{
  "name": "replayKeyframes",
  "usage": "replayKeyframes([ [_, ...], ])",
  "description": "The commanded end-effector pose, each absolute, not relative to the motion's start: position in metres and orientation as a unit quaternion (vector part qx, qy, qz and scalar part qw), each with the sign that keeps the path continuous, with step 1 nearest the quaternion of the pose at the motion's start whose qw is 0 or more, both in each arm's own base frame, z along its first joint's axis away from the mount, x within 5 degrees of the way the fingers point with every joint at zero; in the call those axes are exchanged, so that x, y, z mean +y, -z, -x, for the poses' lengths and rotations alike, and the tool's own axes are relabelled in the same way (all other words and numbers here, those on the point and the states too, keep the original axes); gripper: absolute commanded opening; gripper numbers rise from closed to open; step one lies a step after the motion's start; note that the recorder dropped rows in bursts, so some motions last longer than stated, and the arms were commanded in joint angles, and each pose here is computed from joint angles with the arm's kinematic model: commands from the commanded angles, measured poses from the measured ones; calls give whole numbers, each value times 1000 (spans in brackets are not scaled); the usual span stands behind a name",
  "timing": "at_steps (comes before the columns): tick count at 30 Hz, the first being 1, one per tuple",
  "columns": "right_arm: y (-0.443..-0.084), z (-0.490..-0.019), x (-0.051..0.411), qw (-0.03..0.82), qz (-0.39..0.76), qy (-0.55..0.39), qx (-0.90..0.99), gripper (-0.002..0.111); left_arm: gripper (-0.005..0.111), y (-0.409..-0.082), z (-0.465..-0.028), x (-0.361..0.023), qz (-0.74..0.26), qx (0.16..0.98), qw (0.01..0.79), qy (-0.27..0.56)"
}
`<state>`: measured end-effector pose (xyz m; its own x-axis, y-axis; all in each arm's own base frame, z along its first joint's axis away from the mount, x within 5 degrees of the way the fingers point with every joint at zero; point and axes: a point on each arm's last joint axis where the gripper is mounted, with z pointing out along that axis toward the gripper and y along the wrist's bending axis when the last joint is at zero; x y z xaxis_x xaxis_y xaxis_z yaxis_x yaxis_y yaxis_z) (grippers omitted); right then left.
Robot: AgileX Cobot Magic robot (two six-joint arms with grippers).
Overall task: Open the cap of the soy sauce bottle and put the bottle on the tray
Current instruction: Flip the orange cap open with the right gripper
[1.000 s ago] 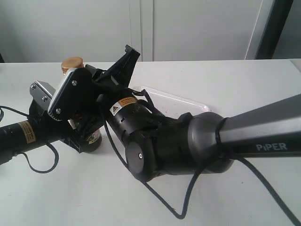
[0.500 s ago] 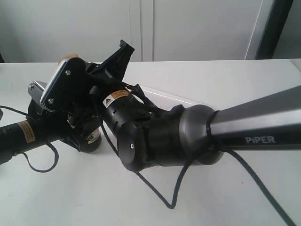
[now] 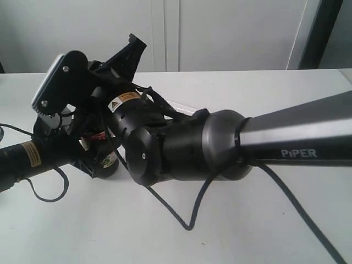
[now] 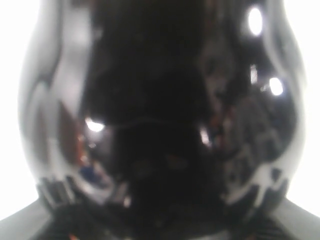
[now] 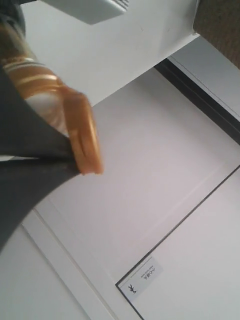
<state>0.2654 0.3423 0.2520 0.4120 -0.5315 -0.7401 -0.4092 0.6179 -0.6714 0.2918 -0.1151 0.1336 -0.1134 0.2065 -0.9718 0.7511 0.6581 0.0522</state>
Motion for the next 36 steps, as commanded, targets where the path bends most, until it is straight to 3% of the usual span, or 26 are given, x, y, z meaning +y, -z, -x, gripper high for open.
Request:
replayKeyframes([
  [1, -264, -267, 350, 722, 439, 26, 534, 0, 0, -131, -288, -117, -359, 704, 565, 236],
  [11, -279, -266, 360, 718, 430, -4, 547, 0, 0, -131, -288, -117, -359, 704, 565, 236],
  [18, -291, -274, 348, 712, 360, -76, 597, 0, 0, -131, -288, -117, -359, 704, 565, 236],
  [28, -306, -293, 316, 662, 351, -116, 652, 0, 0, -131, -288, -117, -359, 705, 564, 237],
  [36, -310, -307, 273, 556, 399, -137, 716, 0, 0, -131, -288, -117, -359, 705, 564, 237],
])
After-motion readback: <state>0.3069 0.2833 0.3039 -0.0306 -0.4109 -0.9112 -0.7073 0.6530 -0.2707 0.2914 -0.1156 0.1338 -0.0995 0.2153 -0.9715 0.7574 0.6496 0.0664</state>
